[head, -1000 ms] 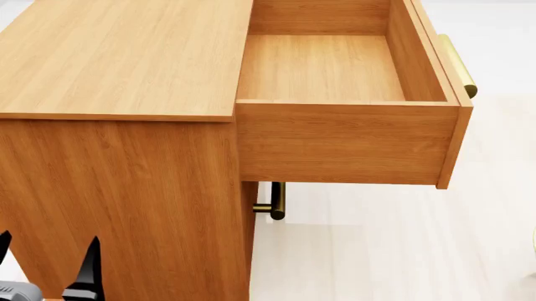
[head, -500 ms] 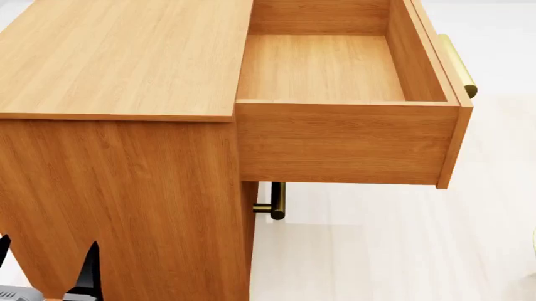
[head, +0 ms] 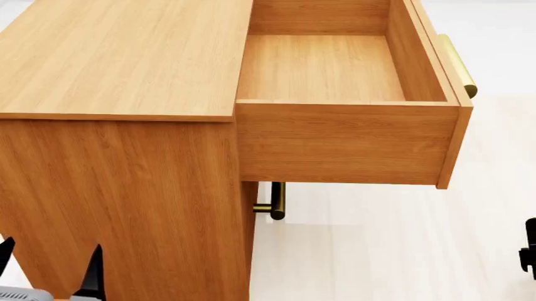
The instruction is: Put the bowl on top of the cabinet.
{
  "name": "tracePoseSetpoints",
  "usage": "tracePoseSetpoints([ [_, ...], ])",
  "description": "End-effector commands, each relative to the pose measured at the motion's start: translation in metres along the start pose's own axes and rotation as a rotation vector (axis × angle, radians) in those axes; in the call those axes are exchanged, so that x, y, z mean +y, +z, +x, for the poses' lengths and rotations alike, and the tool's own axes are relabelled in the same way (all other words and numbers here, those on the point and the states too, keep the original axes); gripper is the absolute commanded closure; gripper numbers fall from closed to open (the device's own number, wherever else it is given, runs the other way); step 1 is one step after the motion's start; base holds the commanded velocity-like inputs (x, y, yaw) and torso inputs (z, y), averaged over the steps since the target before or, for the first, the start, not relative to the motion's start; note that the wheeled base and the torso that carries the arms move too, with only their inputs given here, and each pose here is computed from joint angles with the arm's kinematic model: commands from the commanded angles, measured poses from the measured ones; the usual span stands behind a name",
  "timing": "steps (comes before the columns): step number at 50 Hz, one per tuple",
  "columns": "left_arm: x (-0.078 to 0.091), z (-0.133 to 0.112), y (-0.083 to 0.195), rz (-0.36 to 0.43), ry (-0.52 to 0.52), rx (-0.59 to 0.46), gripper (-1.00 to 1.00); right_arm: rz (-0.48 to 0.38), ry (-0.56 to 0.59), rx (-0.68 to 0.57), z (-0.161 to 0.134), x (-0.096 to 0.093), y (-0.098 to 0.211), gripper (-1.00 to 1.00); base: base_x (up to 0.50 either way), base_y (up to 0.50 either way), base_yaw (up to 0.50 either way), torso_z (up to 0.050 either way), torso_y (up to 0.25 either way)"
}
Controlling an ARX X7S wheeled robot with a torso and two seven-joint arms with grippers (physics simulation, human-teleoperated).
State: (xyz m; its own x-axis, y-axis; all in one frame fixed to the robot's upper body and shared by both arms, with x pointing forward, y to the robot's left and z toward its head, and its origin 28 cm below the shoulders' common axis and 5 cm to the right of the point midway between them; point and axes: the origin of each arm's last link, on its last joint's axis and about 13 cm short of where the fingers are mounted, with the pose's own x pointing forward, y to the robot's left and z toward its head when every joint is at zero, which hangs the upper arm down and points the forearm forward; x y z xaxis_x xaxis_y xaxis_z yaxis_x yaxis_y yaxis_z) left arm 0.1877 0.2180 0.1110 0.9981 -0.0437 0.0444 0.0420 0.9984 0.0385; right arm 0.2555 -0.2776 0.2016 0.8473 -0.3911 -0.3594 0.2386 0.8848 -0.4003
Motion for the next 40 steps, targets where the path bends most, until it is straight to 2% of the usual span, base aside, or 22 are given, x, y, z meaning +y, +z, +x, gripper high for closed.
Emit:
tracePoseSetpoints([
  [1,0.000,-0.001,-0.004,0.006,-0.004,0.007,-1.00,-0.028,0.008,0.056,0.024,0.013,-0.003,-1.00,0.00,0.00,0.00,0.000,0.000],
  [17,0.001,-0.001,-0.009,0.000,-0.004,0.017,-1.00,-0.066,0.020,0.114,0.055,0.032,-0.012,-1.00,0.00,0.00,0.00,0.000,0.000],
  [22,0.001,0.000,-0.010,-0.003,-0.003,0.023,-1.00,-0.053,0.018,0.139,0.063,0.037,-0.021,-1.00,0.00,0.00,0.00,0.000,0.000],
  [24,0.001,0.000,-0.010,-0.002,-0.003,0.022,-1.00,-0.056,0.017,0.147,0.063,0.033,-0.012,-1.00,0.00,0.00,0.00,0.000,0.000],
  [26,0.001,-0.001,-0.011,0.000,-0.004,0.024,-1.00,-0.048,0.015,0.163,0.071,0.037,-0.024,-1.00,0.00,0.00,0.00,0.000,0.000],
  [30,0.002,0.000,-0.011,-0.001,-0.003,0.025,-1.00,-0.040,0.015,0.169,0.073,0.034,-0.020,-1.00,0.00,0.00,0.00,0.000,0.000],
  [31,0.002,0.000,-0.011,-0.004,-0.002,0.025,-1.00,-0.038,0.017,0.180,0.078,0.041,-0.035,-1.00,0.00,0.00,0.00,0.000,0.000],
  [36,0.001,0.001,-0.013,-0.002,-0.003,0.028,-1.00,-0.046,0.018,0.198,0.086,0.045,-0.048,-1.00,0.00,0.00,0.00,0.000,0.000],
  [40,0.001,0.001,-0.012,-0.004,-0.002,0.028,-1.00,-0.046,0.020,0.212,0.086,0.045,-0.043,-1.00,0.00,0.00,0.00,0.000,0.000],
])
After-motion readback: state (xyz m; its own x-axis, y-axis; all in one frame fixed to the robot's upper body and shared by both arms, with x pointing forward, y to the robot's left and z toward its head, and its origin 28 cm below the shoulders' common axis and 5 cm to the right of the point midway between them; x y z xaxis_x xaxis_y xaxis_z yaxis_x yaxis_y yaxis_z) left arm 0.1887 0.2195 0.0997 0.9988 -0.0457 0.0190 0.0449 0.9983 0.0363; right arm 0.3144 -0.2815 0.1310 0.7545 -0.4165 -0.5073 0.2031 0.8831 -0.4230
